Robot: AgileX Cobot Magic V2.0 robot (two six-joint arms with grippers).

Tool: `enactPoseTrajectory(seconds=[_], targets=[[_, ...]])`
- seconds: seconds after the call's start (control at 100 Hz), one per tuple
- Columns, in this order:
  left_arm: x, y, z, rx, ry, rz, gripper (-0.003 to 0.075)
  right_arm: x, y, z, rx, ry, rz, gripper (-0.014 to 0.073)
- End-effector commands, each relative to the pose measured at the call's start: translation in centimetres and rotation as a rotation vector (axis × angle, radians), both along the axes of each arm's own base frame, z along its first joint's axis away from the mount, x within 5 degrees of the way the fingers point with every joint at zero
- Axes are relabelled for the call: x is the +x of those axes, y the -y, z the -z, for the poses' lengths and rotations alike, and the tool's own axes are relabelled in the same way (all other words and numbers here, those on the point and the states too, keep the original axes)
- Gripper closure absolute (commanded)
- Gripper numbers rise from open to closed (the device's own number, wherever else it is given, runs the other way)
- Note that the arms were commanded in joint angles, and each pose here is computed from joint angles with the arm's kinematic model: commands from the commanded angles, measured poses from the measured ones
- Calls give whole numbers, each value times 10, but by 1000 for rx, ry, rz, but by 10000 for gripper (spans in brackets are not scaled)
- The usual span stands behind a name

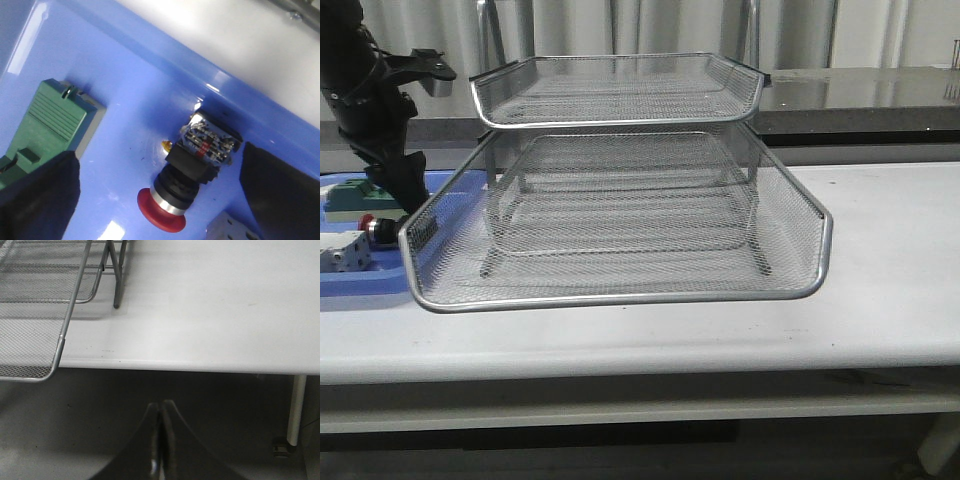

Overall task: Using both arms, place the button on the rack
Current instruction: 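Lower the left gripper over the red-capped push button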

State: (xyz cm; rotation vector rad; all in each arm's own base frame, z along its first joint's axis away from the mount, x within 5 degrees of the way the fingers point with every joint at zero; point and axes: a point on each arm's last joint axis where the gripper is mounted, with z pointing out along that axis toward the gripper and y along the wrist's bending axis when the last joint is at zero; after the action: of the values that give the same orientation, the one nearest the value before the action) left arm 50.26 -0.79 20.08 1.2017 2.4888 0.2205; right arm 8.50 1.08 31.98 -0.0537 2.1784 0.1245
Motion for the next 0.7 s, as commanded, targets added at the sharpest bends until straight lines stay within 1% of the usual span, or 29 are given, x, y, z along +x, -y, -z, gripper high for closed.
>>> enactPoseTrajectory(seconds=[0.0, 0.37, 0.69], targets=[[-2, 0, -42, 3, 118, 16, 102, 2, 1, -15, -3, 91, 7, 666], [-1, -1, -40, 17, 121, 47, 102, 2, 1, -15, -3, 91, 7, 666], [5, -1, -13, 17, 68, 48, 102, 2, 1, -15, -3, 91, 7, 666]])
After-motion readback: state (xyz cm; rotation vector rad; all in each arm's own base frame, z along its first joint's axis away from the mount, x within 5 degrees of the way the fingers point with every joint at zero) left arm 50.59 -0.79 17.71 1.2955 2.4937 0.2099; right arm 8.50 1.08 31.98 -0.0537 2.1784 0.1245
